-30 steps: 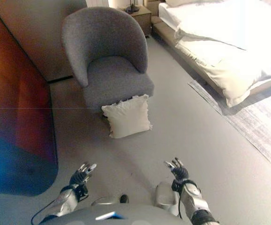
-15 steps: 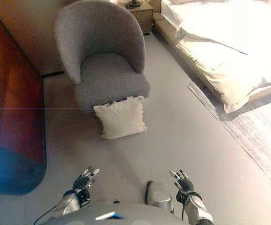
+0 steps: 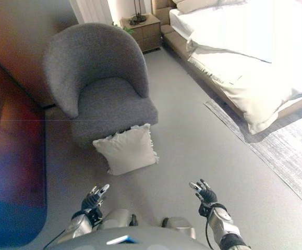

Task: Pick up the cushion and take it to the sofa

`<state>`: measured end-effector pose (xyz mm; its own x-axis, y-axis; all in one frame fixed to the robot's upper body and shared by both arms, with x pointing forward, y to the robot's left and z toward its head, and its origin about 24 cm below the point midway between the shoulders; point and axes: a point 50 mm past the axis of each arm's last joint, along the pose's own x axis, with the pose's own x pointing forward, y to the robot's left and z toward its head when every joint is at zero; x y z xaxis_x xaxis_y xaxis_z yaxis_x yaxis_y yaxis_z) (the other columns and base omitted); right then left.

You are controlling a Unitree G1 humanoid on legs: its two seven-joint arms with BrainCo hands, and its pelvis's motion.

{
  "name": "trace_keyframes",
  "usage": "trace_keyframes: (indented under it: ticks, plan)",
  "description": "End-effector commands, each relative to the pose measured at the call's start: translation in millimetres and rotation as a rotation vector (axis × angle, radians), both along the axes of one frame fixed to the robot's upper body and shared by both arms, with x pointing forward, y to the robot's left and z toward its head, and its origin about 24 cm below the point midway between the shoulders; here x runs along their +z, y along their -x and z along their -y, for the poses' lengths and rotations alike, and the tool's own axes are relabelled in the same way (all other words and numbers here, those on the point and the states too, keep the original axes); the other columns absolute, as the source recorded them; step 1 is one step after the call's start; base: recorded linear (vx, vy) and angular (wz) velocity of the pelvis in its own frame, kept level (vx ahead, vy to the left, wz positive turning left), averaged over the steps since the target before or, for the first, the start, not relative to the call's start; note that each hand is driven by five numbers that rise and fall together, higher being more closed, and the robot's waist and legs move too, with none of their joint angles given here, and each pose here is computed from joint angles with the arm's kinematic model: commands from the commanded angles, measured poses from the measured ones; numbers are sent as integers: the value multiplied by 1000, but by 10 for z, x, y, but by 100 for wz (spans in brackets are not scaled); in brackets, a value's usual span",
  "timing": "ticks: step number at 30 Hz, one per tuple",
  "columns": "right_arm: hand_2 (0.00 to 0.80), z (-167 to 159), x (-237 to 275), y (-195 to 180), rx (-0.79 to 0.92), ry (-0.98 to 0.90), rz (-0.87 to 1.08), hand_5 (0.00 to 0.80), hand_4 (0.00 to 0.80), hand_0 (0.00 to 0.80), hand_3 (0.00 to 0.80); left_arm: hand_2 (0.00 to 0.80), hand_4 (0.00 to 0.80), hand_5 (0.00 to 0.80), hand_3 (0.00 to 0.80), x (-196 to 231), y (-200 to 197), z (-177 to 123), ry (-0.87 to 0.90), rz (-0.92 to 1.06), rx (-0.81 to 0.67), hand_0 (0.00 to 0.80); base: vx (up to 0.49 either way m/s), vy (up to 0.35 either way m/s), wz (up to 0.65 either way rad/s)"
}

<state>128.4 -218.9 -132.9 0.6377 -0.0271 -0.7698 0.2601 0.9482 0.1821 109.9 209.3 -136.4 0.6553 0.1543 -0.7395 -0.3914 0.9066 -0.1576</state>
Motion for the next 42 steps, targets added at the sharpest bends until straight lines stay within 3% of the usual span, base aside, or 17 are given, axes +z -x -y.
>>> trace_keyframes:
  ticks: [1, 14, 24, 42]
  plan:
    - [0, -53, 90, -168, 42, -6, 64, 0, 0, 0, 0, 0, 0, 0, 0, 139, -146, -91, -17, 105, 21, 0, 393, 53, -37]
    - [0, -178, 25, -67, 39, -31, 12, 0, 0, 0, 0, 0, 0, 0, 0, 144, -111, -164, -39, 109, 12, 0, 421, 138, -28]
    - [0, -139, 25, 60, -76, -29, 38, 0, 0, 0, 0, 0, 0, 0, 0, 333, -482, -160, -61, 190, -95, 0, 317, 232, 17]
    - [0, -66, 12, -106, -19, -29, 33, 0, 0, 0, 0, 0, 0, 0, 0, 196, -310, -309, -143, 84, -73, 0, 197, -109, 13]
